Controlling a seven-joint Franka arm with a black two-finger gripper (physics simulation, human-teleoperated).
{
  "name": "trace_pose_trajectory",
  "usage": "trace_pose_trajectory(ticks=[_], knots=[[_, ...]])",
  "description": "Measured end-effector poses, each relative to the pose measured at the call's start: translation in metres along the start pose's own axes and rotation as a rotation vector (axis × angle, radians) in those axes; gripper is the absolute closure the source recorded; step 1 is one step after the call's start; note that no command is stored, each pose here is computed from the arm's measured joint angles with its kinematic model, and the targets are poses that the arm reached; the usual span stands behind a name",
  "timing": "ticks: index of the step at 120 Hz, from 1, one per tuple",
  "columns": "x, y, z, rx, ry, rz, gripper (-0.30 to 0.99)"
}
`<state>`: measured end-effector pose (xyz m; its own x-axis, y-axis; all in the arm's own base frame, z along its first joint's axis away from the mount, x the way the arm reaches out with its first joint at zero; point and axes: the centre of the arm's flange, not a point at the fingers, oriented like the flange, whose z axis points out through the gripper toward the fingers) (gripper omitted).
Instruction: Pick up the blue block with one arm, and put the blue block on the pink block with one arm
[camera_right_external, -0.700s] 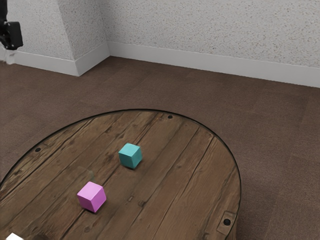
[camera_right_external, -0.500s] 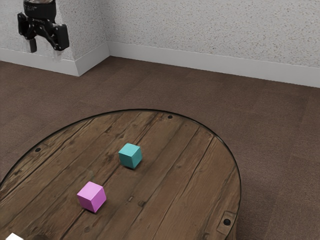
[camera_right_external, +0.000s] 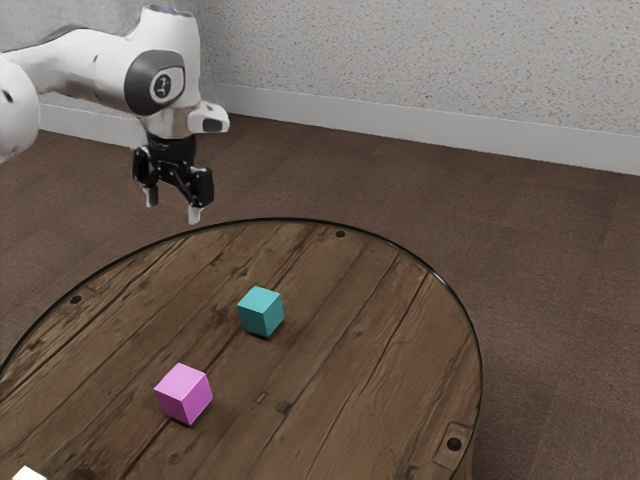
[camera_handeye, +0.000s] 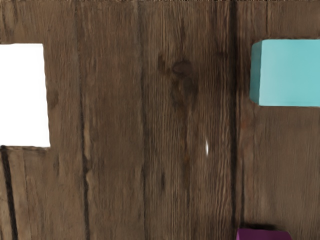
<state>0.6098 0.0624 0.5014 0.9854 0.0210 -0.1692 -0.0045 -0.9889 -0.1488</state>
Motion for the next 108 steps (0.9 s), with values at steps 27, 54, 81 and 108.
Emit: trace_pose_trajectory(ticks=[27, 54, 81, 108], knots=[[0.051, 0.049, 0.08, -0.047, 0.003, 0.03, 0.0], [0.078, 0.081, 0.135, -0.074, 0.005, 0.039, 0.0], [0.09, 0.108, 0.172, -0.107, 0.001, 0.042, 0.0], [0.097, 0.111, 0.213, -0.127, -0.028, 0.016, 0.0]])
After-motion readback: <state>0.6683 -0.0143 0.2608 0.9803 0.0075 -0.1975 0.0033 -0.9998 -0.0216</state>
